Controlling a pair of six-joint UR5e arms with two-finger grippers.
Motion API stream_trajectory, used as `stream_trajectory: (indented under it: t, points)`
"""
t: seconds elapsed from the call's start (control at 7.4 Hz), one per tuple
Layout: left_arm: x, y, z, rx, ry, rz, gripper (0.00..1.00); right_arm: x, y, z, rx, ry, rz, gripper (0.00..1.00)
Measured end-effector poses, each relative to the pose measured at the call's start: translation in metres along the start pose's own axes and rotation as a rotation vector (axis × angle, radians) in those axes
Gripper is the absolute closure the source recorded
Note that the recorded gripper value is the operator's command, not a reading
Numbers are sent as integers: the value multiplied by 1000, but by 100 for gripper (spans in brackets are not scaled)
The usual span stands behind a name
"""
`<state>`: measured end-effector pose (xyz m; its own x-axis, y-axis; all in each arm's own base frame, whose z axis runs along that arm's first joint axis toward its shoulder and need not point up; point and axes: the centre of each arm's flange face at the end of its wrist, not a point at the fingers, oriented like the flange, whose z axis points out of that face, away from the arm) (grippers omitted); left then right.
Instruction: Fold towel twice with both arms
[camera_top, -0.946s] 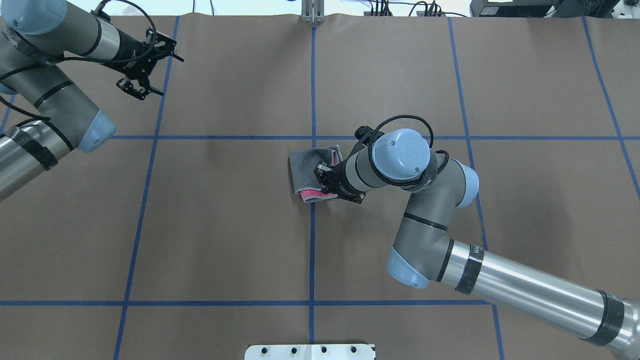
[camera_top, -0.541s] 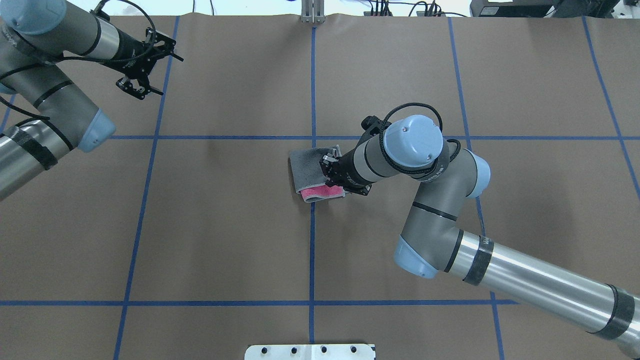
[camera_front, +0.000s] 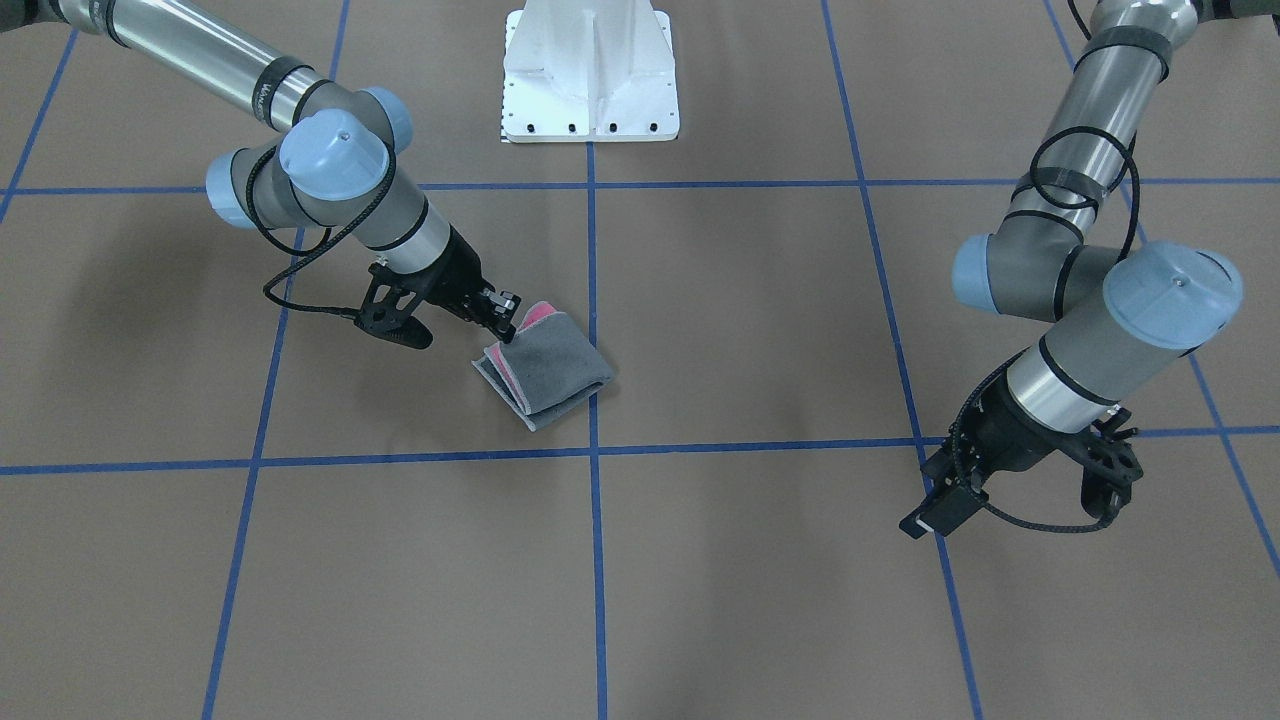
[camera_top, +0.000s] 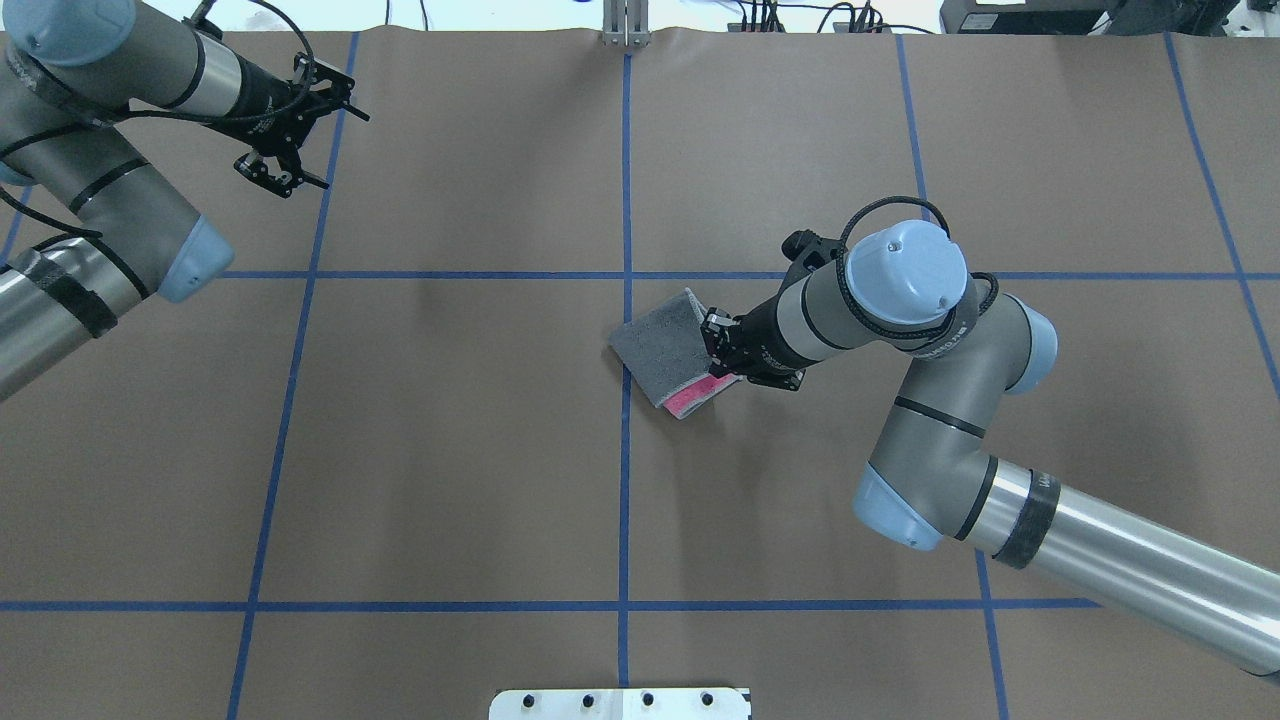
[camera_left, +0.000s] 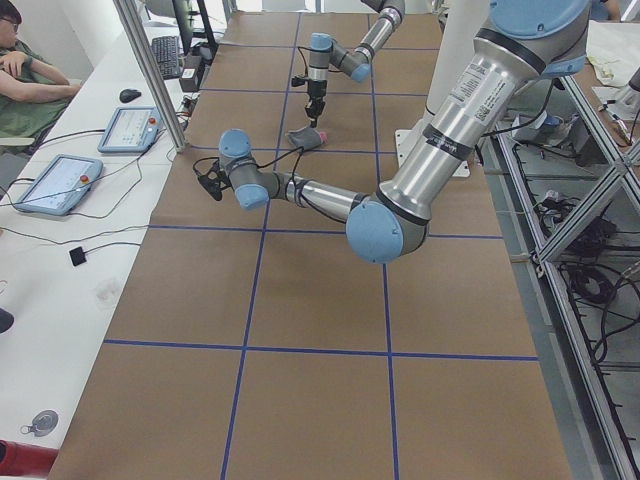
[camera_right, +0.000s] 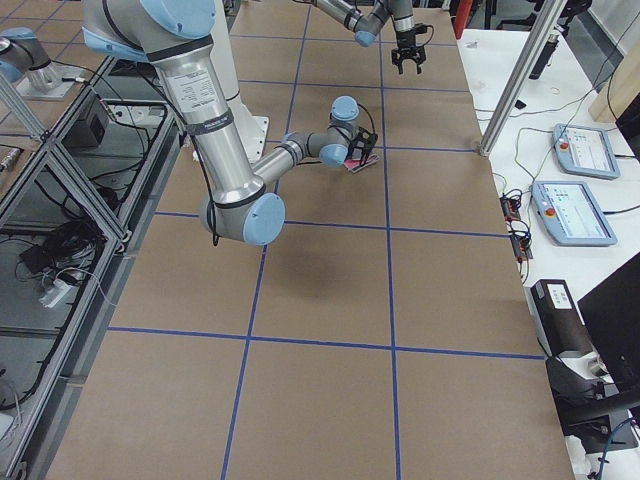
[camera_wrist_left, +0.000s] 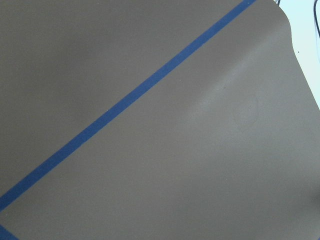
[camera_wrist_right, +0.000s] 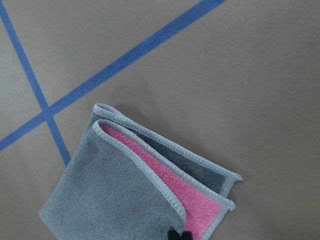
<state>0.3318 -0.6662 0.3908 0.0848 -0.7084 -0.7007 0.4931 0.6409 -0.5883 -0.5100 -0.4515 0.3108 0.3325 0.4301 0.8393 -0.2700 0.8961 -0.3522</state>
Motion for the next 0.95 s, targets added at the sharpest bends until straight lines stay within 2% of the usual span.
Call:
stream_trajectory:
  t: [0.14, 0.54, 0.68, 0.95]
  points:
    - [1, 1, 0, 0, 1, 1, 1, 0, -11, -8, 4, -5, -10, 1]
    - [5, 1, -7, 2, 20, 11, 1, -4, -74, -63, -17, -30, -8, 0]
    - [8, -5, -16, 6, 30, 47, 1, 0, -90, -75, -6, -31, -41, 0]
    - [3, -35, -47, 0, 33, 268, 1, 29, -136, -104, 36, -17, -120, 0]
